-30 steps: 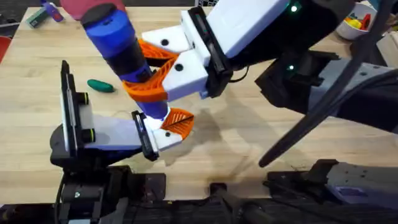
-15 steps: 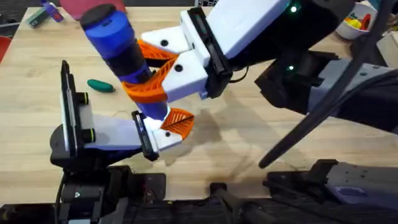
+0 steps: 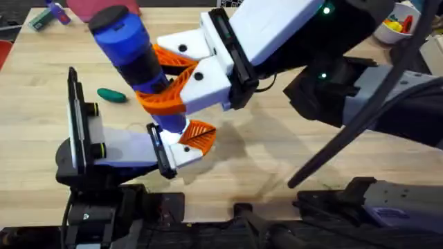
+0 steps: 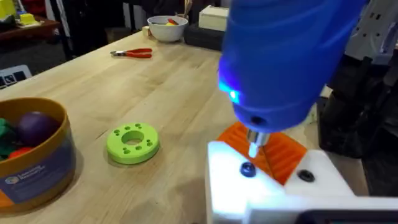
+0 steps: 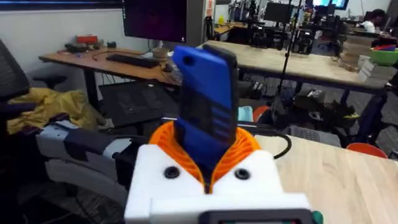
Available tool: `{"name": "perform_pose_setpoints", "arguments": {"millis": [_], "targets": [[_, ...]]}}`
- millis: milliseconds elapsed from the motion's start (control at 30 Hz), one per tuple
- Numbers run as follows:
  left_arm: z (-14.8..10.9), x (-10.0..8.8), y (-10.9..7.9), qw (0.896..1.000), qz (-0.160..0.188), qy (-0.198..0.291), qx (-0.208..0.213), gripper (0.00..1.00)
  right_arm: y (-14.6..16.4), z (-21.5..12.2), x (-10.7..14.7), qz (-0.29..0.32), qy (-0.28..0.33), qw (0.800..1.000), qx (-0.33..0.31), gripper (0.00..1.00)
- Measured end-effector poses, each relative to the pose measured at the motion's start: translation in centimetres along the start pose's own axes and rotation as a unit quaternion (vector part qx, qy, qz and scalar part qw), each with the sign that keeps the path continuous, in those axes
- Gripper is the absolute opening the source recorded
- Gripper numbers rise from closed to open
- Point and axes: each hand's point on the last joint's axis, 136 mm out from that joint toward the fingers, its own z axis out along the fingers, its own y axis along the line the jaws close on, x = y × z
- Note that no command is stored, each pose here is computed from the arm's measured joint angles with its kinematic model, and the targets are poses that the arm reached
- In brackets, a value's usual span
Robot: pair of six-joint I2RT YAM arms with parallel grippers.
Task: Pick up the gripper from the table and insert it into the empty holder that is missing its gripper. Then pick up a screw, insert it into the mounting hole, and use the screwdriver to tighten it. Finally, clean up the table by picking up the vegetable and placing it into the bucket.
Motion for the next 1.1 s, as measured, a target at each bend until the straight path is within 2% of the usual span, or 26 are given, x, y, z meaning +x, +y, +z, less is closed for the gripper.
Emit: {"name": "perform_pose_setpoints", "arguments": {"millis": [1100], "targets": [[0.0, 0.0, 0.0, 1.000, 0.000, 0.000, 0.000, 0.017, -0.7, 0.2, 1.6, 0.020, 0.011, 1.000, 0.002, 0.024]]}}
